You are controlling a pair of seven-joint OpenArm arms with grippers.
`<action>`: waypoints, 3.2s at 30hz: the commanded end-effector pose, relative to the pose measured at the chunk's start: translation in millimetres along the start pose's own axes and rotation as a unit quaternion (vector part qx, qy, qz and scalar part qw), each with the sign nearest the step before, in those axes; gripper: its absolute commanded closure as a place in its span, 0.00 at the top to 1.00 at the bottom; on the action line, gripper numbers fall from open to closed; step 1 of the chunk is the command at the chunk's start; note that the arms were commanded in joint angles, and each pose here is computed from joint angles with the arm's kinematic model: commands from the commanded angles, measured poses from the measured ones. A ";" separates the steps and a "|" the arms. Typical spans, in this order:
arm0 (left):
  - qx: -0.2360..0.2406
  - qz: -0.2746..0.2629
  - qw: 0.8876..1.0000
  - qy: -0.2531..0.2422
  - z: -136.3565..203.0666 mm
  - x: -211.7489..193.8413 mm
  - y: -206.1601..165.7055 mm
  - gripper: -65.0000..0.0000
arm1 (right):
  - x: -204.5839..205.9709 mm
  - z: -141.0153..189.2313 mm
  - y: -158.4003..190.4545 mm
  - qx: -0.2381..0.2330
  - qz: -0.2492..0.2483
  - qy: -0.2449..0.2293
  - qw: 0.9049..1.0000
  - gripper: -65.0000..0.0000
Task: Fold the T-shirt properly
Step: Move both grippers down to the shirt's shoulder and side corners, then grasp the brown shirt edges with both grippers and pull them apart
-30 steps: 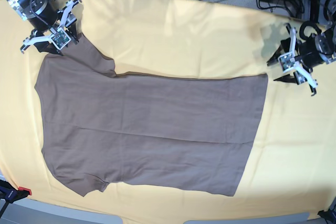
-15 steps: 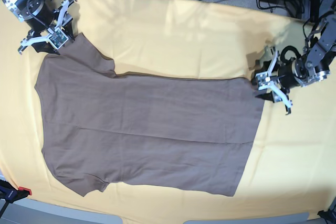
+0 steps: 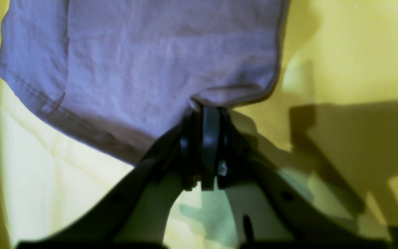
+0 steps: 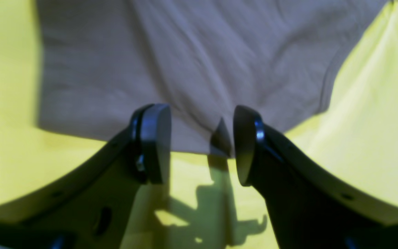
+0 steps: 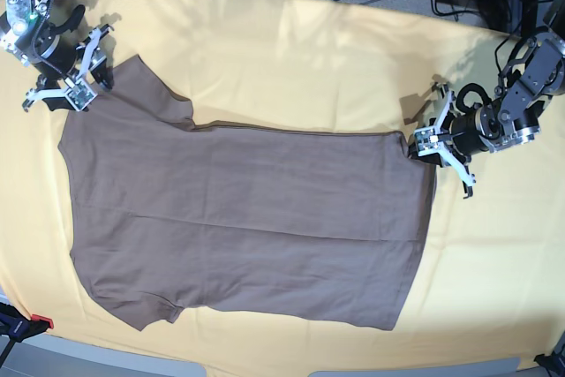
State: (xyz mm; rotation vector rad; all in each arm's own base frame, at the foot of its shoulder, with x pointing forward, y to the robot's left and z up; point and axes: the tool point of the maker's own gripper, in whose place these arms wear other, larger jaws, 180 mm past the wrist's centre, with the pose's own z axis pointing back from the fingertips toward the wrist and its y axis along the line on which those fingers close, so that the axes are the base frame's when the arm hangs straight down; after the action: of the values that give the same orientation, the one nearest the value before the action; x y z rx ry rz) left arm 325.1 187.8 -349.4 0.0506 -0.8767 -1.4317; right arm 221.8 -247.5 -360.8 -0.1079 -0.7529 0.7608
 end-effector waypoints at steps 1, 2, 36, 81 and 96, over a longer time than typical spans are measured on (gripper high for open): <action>0.012 -0.007 1.000 0.004 5.9 -1.3 12.6 0.00 | 4.9 1.9 -9.5 -0.005 0.004 -0.011 1.000 0.48; 0.012 -0.007 1.000 0.004 5.9 -1.3 12.6 0.00 | 1.9 -0.3 -10.6 -0.002 0.002 -0.007 1.000 0.48; -0.140 -0.001 0.989 -0.045 76.1 35.3 -24.6 0.00 | -21.3 36.8 -17.9 0.065 0.085 0.100 0.989 0.00; -0.071 -0.015 0.997 -0.033 50.7 40.6 -9.5 0.00 | -10.2 18.9 -45.3 0.036 0.028 0.031 0.998 0.00; -0.017 -0.009 1.000 0.000 48.5 29.3 9.9 0.00 | -6.8 0.0 -70.5 0.004 0.010 0.030 0.999 0.00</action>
State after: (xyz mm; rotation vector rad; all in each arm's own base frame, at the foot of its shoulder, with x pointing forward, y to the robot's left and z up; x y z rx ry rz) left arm 294.8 181.6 -309.6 -0.0015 -0.8261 -1.4621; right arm 250.0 -298.6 -353.1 -0.1057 -0.6608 0.7714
